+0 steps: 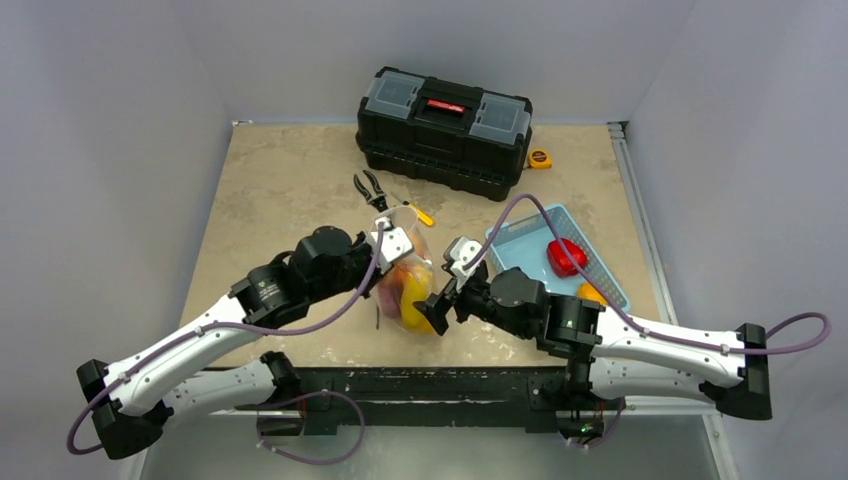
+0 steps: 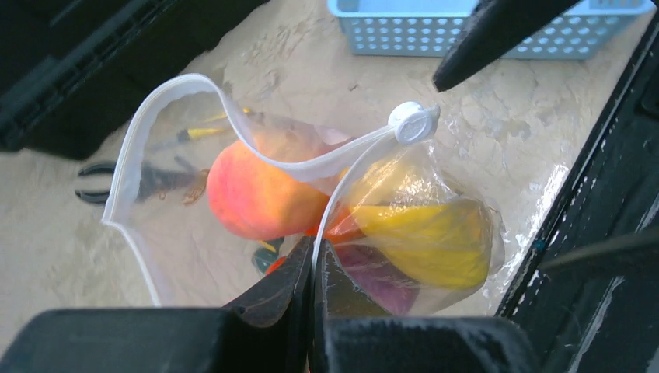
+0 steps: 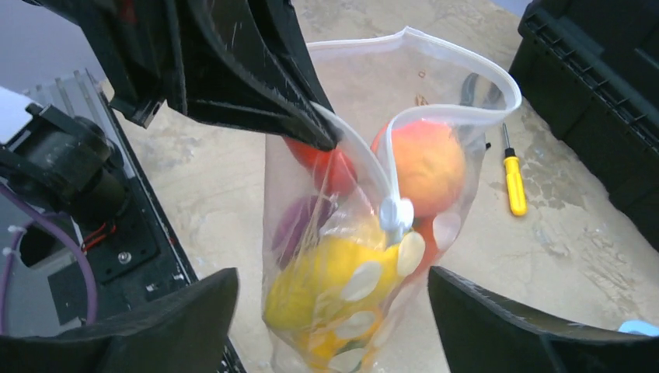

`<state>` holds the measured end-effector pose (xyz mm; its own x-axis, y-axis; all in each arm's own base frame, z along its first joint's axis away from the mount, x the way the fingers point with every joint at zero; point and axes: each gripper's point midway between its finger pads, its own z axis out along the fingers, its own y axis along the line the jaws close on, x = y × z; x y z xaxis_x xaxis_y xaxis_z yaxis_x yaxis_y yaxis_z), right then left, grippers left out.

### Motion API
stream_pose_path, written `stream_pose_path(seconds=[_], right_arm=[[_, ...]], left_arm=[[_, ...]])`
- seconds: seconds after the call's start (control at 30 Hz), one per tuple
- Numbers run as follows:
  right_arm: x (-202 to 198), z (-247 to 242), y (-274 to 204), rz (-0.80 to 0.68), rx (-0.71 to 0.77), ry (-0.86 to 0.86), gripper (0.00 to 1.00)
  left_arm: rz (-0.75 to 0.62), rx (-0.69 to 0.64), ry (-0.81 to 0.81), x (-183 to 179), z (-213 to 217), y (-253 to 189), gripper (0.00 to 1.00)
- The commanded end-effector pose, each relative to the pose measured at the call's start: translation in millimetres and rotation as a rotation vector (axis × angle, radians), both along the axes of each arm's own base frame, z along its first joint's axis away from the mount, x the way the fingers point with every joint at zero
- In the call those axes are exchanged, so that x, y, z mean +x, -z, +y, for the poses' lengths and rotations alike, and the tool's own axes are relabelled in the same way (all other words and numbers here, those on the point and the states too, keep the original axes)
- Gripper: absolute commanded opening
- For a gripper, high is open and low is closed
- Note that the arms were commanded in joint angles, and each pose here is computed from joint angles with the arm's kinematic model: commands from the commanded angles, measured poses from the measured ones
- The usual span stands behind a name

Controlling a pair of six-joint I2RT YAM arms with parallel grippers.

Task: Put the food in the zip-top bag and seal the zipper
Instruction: Adjust the zipper food storage bag at the center of the board.

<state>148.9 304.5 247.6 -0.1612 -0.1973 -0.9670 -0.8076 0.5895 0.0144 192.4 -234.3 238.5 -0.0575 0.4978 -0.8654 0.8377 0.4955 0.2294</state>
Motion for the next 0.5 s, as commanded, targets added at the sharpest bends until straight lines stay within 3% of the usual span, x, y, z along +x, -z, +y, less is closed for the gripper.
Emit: stream_pose_path(seconds=[0.0,0.13,0.27,0.47], right_arm=[[3,-2,-8,0.032,0.132,0.064,0.98],[6,-17,-7,0.11,0.26,0.162,0.99],[6,-40,4,0.183,0.382,0.248,0.99],[8,-57,18,0.219,0.33,0.317,0.99]], left_arm=[[0.147,-0.137,-0.287,9,17,-14,0.0],[0.252,-0.206,-0.313,2,8,-9,0.0],[0.273,-0.203,-0.317,8,-3,-12,0.0],[0.241,-0.167,-0.36,27,-11,-21,0.0]])
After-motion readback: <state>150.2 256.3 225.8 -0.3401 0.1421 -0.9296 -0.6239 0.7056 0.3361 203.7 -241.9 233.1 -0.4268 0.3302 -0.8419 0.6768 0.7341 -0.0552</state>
